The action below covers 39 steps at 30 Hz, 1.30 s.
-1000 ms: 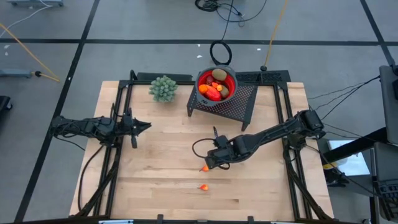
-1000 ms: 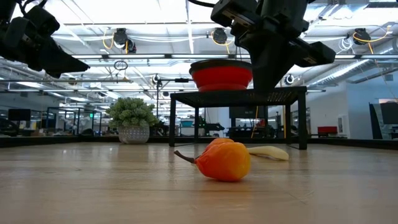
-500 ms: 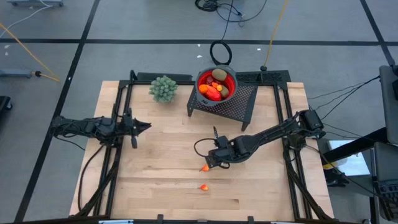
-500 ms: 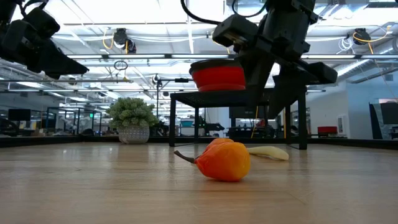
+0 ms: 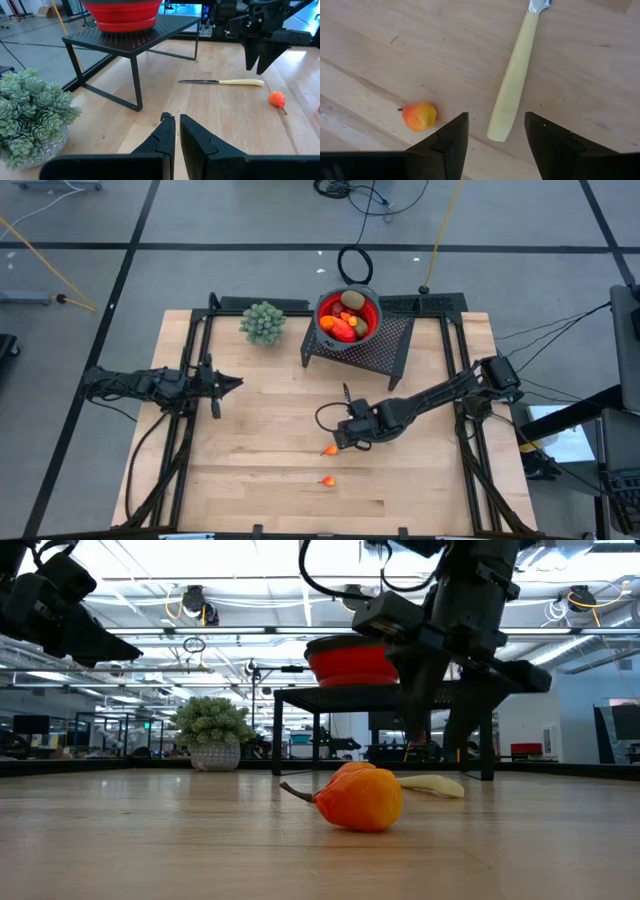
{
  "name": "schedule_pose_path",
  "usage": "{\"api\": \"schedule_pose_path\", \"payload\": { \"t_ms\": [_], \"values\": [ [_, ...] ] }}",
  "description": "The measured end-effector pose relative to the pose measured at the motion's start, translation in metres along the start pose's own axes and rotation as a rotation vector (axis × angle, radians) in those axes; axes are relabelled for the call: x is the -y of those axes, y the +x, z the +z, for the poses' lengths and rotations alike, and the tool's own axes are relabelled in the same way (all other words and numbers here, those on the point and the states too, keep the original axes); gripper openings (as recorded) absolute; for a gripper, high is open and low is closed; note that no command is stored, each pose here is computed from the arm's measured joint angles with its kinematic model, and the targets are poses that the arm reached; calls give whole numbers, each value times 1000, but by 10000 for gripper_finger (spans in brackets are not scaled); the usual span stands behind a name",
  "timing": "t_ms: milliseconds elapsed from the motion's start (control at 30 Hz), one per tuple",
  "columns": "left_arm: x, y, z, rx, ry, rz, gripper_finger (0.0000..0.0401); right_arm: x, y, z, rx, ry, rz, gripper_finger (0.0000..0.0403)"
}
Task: Pick & Place Fruit
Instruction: Put the yellow knife on the shelf
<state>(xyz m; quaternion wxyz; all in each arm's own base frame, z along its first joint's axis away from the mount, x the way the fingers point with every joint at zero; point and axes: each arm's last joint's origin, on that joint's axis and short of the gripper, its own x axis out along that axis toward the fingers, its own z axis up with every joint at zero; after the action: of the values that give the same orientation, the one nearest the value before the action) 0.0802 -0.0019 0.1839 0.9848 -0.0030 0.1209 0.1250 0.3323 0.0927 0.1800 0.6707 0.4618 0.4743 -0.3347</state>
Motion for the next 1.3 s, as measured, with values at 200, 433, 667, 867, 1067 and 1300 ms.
{"api": "schedule_pose_path", "payload": {
  "t_ms": [200, 433, 667, 867, 1067, 1300],
  "values": [
    [0, 0, 0, 1, 0, 0, 26, 7, 12, -2, 4, 5, 43, 184],
    [0, 0, 0, 1, -1, 0, 26, 15, 21, -3, 3, 5, 39, 172],
    [0, 0, 0, 2, -1, 0, 26, 19, 26, -4, 3, 29, 56, 160],
    [0, 0, 0, 1, -1, 0, 26, 20, 31, -5, 7, 35, 97, 154],
    [0, 0, 0, 2, -1, 0, 26, 26, 34, -6, 6, 36, 81, 142],
    [0, 0, 0, 2, -5, 0, 26, 27, 34, -6, 5, 35, 75, 124]
  ]
}}
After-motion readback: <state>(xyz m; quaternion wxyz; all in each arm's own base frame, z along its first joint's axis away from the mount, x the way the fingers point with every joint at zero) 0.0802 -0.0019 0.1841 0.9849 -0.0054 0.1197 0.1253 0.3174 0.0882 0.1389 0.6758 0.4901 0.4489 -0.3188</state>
